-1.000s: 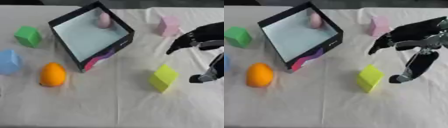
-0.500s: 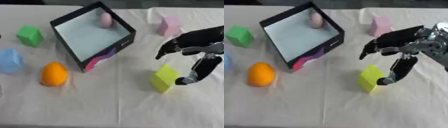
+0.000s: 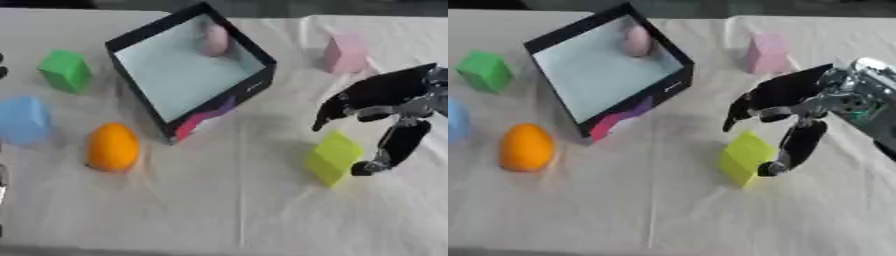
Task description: Pick up objects on the table and place them in the box.
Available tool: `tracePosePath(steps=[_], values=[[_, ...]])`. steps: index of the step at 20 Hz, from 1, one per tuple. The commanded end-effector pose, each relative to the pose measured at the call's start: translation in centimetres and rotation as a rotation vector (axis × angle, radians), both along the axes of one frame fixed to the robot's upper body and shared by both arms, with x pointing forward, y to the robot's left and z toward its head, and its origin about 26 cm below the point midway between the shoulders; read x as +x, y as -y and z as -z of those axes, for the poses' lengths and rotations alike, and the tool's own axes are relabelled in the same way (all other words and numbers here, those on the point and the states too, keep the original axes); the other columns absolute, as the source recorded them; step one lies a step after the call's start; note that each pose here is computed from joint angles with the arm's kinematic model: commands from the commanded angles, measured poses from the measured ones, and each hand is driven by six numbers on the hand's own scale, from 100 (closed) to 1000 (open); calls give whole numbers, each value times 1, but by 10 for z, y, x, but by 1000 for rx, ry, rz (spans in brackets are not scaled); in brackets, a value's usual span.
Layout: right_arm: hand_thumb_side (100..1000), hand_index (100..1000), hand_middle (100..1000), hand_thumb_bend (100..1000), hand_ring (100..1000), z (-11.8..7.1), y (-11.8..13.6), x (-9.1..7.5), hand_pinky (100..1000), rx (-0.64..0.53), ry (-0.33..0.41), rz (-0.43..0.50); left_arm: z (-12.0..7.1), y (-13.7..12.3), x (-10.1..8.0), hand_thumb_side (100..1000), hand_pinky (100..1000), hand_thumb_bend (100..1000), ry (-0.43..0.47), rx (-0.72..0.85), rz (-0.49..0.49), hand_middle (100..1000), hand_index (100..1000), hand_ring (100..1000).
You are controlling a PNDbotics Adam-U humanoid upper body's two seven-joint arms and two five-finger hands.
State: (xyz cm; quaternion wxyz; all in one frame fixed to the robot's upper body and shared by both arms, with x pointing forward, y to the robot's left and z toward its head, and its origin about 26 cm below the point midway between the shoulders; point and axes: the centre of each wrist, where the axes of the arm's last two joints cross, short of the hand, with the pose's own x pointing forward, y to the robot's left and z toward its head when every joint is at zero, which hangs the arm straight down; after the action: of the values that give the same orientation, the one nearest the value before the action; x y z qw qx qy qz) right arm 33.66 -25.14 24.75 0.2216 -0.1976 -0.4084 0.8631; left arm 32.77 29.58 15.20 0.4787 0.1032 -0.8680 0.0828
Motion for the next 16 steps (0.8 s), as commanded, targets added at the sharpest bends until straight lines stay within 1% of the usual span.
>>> tracePosePath(steps=[1, 4, 8, 16], values=[[359, 896, 828, 457, 849, -8, 3, 1, 873, -21, 11, 1, -11, -3, 0, 720, 822, 158, 30, 22, 4, 797, 808, 775], [345, 899, 829, 453, 850, -9, 4, 1, 873, -23, -2, 1, -11, -2, 0, 719, 822, 159, 30, 23, 6, 797, 808, 775], [358, 901, 828, 458, 849, -5, 4, 3, 872, -25, -18, 5, -11, -2, 0, 721, 822, 158, 30, 23, 10, 798, 808, 776], [364, 889, 807, 457, 818, 16, 3, 14, 856, -18, -23, 30, -13, 0, 1, 722, 822, 157, 35, 19, 20, 798, 807, 777]])
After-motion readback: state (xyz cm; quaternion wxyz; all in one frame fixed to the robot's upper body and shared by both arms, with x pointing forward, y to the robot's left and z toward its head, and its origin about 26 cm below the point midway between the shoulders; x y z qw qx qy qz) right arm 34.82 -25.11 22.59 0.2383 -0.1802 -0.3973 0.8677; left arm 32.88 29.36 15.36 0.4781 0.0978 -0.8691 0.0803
